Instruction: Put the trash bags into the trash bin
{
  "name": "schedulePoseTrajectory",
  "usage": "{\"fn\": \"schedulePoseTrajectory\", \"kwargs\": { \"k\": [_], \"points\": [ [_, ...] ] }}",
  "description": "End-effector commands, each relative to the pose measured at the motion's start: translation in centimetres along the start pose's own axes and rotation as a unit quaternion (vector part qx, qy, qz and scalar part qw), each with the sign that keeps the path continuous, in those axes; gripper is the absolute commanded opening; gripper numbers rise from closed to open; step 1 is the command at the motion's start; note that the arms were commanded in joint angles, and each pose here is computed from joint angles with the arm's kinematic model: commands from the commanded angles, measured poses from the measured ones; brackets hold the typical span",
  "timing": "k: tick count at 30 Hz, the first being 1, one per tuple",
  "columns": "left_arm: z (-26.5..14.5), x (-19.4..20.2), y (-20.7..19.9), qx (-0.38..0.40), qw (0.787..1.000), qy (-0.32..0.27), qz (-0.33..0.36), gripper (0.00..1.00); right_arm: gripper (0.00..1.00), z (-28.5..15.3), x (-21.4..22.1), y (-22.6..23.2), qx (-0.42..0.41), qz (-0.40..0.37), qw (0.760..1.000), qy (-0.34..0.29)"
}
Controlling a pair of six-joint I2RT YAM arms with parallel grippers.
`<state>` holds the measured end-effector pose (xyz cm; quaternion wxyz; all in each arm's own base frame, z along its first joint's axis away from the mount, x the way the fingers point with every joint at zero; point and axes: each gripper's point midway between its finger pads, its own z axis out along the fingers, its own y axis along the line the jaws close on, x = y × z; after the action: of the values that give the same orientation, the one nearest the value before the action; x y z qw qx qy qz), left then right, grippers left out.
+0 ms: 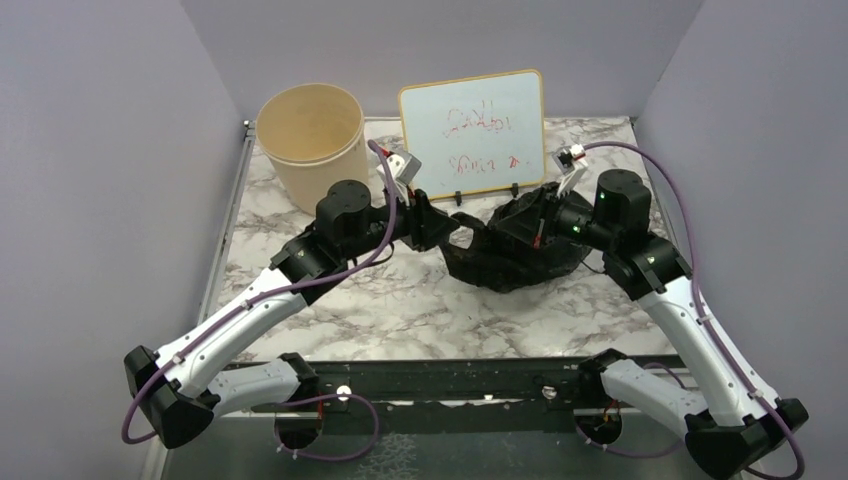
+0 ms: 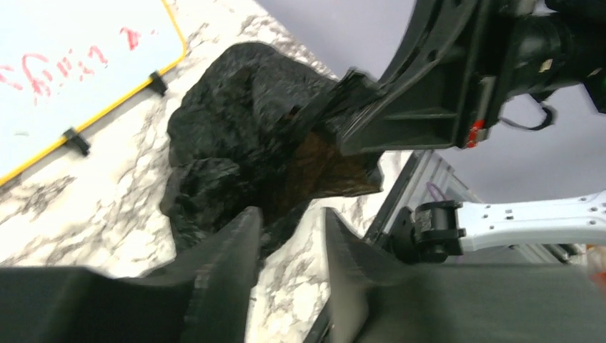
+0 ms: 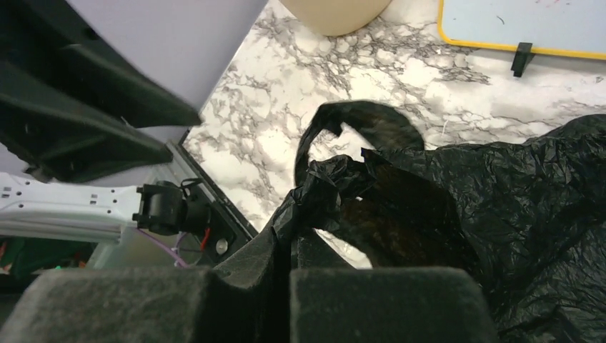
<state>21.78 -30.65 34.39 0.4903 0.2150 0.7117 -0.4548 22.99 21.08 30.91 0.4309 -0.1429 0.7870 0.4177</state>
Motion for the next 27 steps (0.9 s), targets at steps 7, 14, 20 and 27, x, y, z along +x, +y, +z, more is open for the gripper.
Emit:
{"fn": "schedulePoseTrajectory", "kwargs": {
  "k": [7, 14, 20, 27],
  "points": [
    [-1.0, 6.2, 8.0, -0.174, 0.981, 0.075, -0.035, 0.93, 0.04, -0.4, -0.5, -0.9, 0.037, 0.0, 0.999, -0.004],
    [0.5, 8.7, 6.9, -0.003, 0.988, 0.12, -0.101, 0.99, 0.06, -0.3, 0.5, -1.7, 0.051, 0.016, 0.999, 0.008],
    [1.2, 8.9, 5.5, 0.063, 0.987, 0.09, -0.117, 0.99, 0.07, 0.1, 1.4, -1.7, 0.044, 0.028, 0.998, 0.031],
    [1.8, 7.7, 3.9, 0.116, 0.983, 0.075, -0.121, 0.97, 0.09, 0.1, 2.2, -2.1, 0.049, 0.037, 0.997, 0.04]
  ]
}}
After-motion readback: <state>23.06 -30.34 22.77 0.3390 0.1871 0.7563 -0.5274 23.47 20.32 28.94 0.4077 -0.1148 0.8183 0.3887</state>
